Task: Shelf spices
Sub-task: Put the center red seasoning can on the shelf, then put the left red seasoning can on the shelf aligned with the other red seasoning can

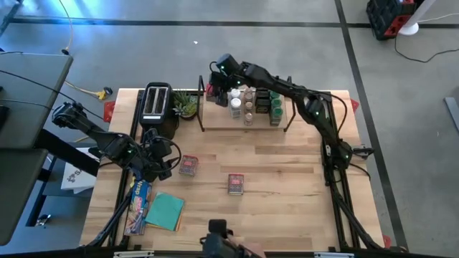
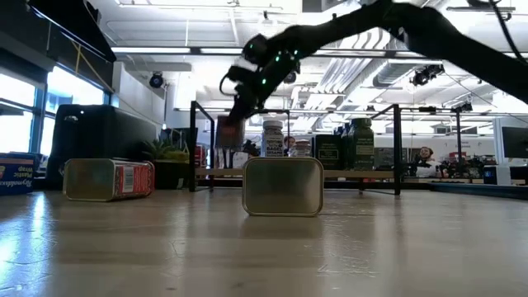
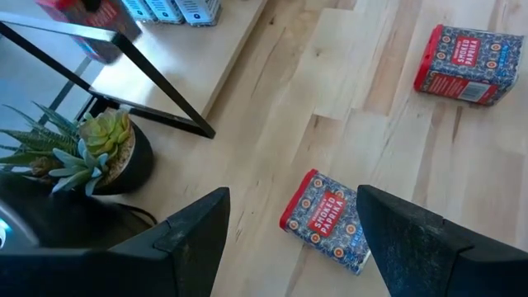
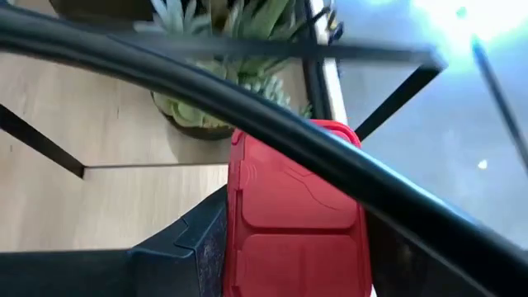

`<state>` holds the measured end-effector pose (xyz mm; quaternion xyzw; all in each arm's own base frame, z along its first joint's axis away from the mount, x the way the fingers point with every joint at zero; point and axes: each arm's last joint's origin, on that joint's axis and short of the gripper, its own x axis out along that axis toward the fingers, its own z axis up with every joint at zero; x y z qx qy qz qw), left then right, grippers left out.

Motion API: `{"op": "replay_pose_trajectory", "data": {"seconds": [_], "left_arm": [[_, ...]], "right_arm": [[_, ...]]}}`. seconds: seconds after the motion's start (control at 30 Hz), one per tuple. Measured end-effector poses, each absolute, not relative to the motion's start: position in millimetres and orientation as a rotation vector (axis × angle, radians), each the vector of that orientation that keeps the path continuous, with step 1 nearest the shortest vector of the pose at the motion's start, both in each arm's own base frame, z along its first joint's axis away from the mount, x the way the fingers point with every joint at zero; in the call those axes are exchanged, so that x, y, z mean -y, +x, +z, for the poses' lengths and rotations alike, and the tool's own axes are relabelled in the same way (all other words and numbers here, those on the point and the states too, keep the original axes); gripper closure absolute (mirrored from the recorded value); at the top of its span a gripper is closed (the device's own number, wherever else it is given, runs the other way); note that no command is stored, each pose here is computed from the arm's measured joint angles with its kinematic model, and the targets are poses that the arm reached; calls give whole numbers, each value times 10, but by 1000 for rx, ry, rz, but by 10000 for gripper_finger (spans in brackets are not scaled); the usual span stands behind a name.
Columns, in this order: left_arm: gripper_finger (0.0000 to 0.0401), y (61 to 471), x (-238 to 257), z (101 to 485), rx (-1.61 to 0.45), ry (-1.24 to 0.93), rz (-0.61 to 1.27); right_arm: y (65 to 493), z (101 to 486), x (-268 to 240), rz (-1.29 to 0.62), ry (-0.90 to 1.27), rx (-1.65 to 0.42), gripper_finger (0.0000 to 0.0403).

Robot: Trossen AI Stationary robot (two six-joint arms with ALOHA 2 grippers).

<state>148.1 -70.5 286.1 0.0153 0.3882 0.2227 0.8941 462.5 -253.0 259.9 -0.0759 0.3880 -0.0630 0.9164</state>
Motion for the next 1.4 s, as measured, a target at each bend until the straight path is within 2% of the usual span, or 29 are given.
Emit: {"op": "replay_pose_trajectory", "data": {"seconds": [0.17,0.4,0.87,1.03,1.2,1.4], "left_arm": [[142,1481,705,2861,-808,37,457],[142,1481,706,2861,-808,37,457],[142,1480,709,2859,-814,29,451],[142,1482,711,2859,-812,23,450],[142,1481,715,2859,-820,12,440],[142,1475,724,2820,-815,-6,454]], "right_arm": [[4665,2381,2594,-108,-178,-838,200],[4696,2268,2616,-89,-243,-861,164],[4684,2298,2631,-127,-302,-893,157],[4654,2561,2487,-118,-317,-877,156],[4515,3043,2158,-156,-296,-884,156],[4310,3535,1313,100,-211,-905,155]]}}
